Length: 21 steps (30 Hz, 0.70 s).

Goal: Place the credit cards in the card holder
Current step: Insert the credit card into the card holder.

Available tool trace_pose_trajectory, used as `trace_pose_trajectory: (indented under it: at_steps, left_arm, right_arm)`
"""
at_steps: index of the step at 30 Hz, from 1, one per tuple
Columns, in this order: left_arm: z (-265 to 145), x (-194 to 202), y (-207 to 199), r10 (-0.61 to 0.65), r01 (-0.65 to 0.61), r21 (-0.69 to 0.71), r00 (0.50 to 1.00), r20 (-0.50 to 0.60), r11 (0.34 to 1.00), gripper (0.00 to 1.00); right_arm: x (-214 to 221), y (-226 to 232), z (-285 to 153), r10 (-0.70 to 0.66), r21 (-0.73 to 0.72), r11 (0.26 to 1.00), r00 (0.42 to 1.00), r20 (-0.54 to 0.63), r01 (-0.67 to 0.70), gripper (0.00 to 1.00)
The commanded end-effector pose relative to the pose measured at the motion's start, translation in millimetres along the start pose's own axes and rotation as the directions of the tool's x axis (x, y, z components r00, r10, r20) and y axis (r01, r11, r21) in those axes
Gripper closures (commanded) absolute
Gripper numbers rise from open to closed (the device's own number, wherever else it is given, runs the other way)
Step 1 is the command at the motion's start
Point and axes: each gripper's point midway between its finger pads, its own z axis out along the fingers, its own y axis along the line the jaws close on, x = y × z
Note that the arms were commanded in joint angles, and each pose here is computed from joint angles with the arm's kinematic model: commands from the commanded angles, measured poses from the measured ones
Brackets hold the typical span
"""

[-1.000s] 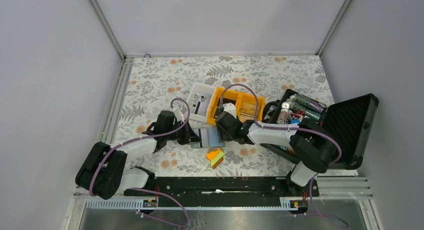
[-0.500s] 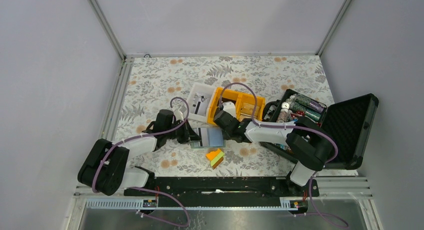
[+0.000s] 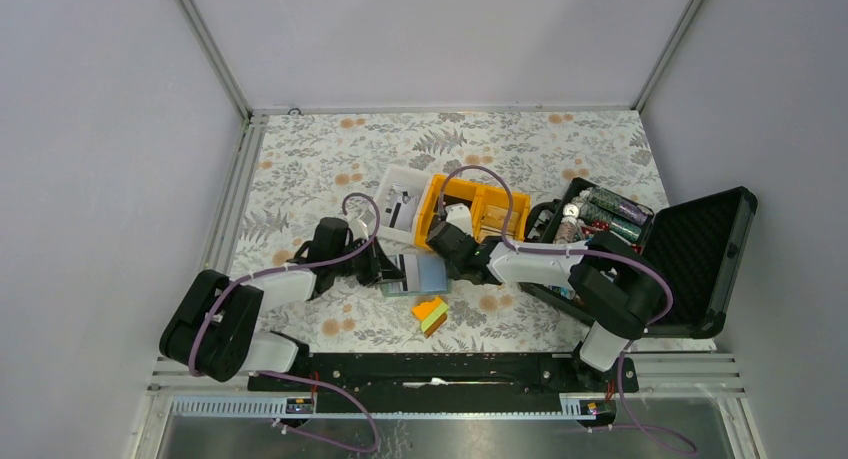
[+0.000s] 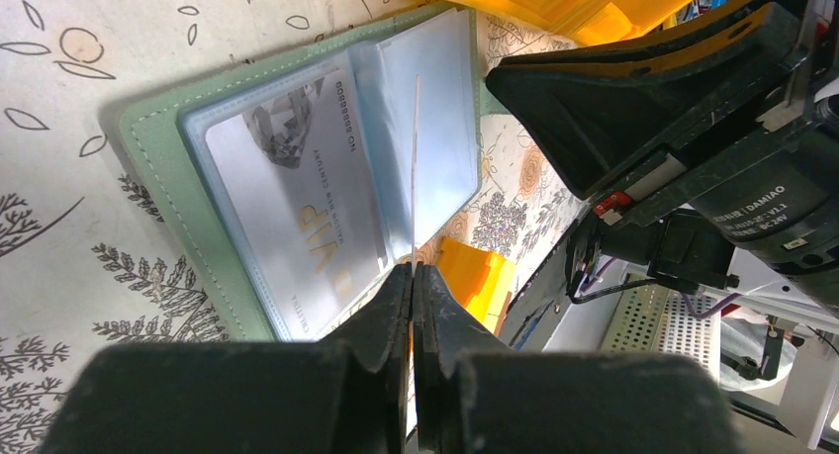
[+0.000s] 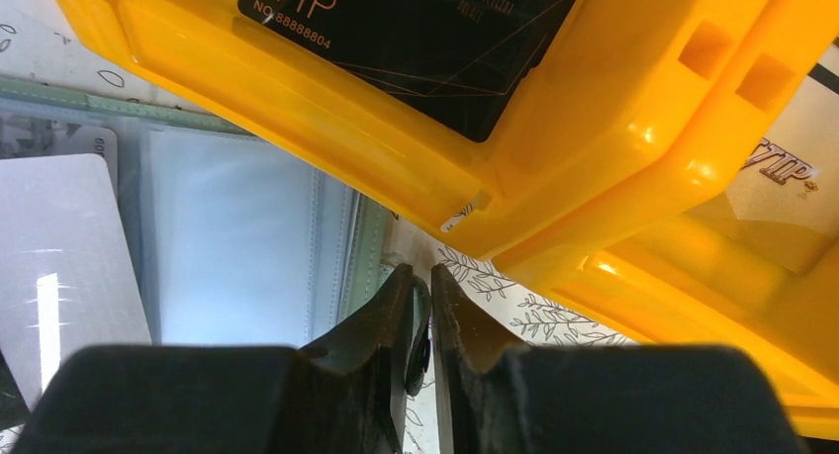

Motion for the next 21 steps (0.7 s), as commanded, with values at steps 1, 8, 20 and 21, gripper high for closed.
trace_pose_trajectory:
  at_steps: [1,8,20,21]
  left_arm:
    - [2,-18,-17,0.040,-0.042,0.063,0.999,0.034,0.997,1.00]
    - [4,-15,-10,0.003,-0.004,0.047,1.000,0.025,0.999,1.00]
    - [8,-11,2,-0.019,0.019,0.026,1.000,0.017,0.999,1.00]
    - [9,-12,2,-0.019,0.019,0.027,1.000,0.017,0.999,1.00]
  right_arm:
    - [-12,2,-2,0.009,0.025,1.000,0.999,0.033,-0.010,0.82]
    - [-12,1,-2,0.006,0.035,0.999,0.999,0.031,-0.008,0.83]
    - [-11,1,-2,0.001,0.042,0.999,1.000,0.027,-0.002,0.86]
    - [-10,1,-1,0.001,0.042,0.999,1.000,0.025,-0.002,0.87]
